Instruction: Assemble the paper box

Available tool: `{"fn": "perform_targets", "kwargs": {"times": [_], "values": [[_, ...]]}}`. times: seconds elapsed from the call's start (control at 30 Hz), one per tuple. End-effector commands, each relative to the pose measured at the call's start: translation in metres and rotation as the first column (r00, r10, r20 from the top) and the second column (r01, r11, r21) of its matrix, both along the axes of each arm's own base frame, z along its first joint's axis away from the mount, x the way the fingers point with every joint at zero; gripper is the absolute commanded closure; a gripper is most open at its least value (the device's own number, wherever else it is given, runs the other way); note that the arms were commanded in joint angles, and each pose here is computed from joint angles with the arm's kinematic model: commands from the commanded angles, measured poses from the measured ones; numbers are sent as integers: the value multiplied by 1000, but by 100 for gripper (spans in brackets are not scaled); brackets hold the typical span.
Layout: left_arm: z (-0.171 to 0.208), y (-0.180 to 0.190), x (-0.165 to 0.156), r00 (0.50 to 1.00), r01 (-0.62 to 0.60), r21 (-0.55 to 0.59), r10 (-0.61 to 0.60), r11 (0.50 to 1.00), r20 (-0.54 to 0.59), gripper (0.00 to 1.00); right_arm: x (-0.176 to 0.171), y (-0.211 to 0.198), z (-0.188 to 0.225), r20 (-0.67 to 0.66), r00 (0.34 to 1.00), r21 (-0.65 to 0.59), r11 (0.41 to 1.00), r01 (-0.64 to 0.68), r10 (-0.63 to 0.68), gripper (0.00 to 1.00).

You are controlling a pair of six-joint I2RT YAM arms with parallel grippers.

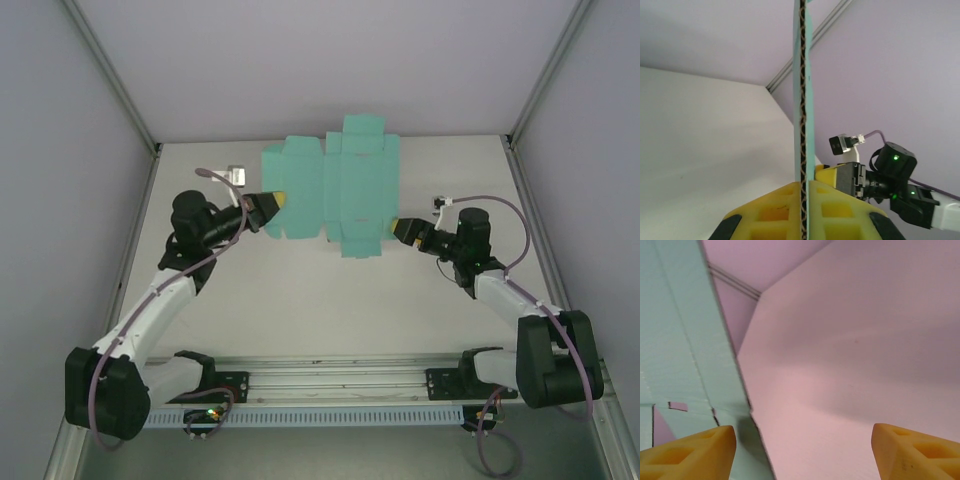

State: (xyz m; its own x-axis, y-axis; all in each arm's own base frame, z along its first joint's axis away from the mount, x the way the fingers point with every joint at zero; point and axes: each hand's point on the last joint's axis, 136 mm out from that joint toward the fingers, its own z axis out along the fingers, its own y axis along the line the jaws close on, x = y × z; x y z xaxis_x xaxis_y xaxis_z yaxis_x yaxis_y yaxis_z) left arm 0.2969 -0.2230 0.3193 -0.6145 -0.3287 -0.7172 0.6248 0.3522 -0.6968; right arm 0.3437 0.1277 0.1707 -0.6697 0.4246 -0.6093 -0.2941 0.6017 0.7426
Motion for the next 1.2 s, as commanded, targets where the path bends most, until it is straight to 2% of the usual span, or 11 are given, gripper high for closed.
{"fn": "perform_targets", "kwargs": {"times": [0.0, 0.2, 0.5, 0.53, 0.57, 0.6, 0.67, 0.8, 0.9, 1.03, 1.17], "values": [[12, 0, -11, 999, 36, -42, -35, 998, 23, 100, -2, 14, 40, 126, 988, 80, 991, -105, 95, 29], [12, 2, -14, 999, 28, -43, -26, 999, 33, 100, -1, 22, 61, 172, 975, 130, 977, -167, 143, 41], [-1, 6, -11, 1000, -6, -22, 7, 1000, 19, 100, -1, 25, 67, 220, 961, 96, 976, -194, 169, 100], [-6, 9, -9, 1000, -31, -5, 31, 1000, 5, 91, -1, 25, 63, 207, 963, 75, 979, -189, 170, 100], [-16, 14, -6, 997, -68, 31, 69, 997, -20, 57, -2, 26, 57, 188, 966, 43, 981, -187, 176, 100], [-31, 24, 0, 988, -139, 98, 144, 985, -51, 3, -2, 28, 47, 158, 971, -13, 984, -180, 180, 100], [-67, 51, 8, 941, -289, 266, 324, 920, -97, 0, -5, 32, 22, 84, 979, -178, 969, -169, 186, 100], [-125, 113, 5, 785, -452, 553, 607, 700, -126, 0, -10, 42, -31, -44, 976, -486, 849, -208, 214, 100], [-141, 126, -4, 753, -438, 630, 645, 642, -134, 0, -6, 46, -54, -109, 969, -554, 797, -243, 220, 100], [-145, 116, -7, 781, -395, 617, 602, 681, -165, 0, 6, 44, -71, -145, 969, -716, 654, -243, 201, 100], [-140, 92, -2, 839, -343, 533, 507, 773, -195, 0, 20, 46, -71, -56, 962, -938, 315, -143, 269, 100]]}}
